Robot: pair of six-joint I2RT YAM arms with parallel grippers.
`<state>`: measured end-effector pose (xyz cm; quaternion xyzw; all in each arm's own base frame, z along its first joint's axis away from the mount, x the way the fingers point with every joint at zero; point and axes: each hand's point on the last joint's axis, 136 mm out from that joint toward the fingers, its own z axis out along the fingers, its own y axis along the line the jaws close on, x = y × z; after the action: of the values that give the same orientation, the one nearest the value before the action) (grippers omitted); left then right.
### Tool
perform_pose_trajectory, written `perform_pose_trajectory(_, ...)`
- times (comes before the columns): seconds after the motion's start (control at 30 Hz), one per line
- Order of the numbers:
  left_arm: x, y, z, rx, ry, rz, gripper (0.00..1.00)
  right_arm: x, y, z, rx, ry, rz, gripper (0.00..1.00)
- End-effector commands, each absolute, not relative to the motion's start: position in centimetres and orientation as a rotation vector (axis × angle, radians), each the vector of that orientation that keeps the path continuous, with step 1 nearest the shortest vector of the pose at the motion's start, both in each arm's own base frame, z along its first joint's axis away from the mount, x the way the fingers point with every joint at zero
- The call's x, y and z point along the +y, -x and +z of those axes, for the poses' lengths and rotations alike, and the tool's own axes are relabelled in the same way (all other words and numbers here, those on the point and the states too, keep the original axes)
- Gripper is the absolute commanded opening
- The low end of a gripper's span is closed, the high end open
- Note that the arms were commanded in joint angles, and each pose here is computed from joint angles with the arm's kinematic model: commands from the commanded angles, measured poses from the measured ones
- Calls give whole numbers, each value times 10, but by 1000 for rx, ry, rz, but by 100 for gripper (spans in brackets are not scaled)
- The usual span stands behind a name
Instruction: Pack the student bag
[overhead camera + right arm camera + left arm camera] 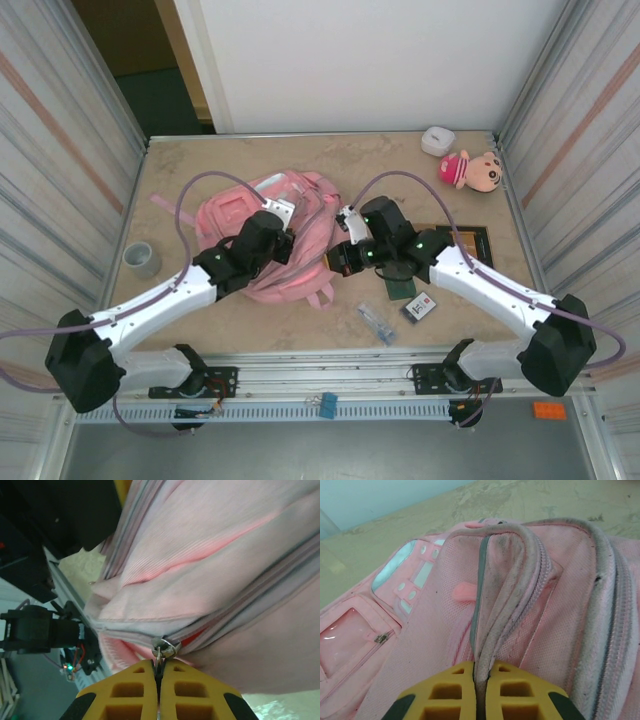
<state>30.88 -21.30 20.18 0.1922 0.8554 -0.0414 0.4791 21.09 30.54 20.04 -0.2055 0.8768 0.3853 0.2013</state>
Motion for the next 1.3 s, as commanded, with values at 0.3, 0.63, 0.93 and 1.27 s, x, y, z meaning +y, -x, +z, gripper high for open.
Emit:
perform_pose_trajectory(0.3,-215,-341,210,2106,-254,-48,0,360,-171,223,2439,526,1286,0)
perform_pose_trajectory(0.63,-240,-332,221,1992,-465,-184,0,344,-195,222,2402,319,1281,29)
perform_pose_trajectory(0.93,-251,-304,229,1834,-771,-495,0,298,-228,228,2374,-19,1426,72)
perform_pose_trajectory(1.27,-251,-284,238,1712,-966,-633,0,297,-252,207,2412,-344,1429,75)
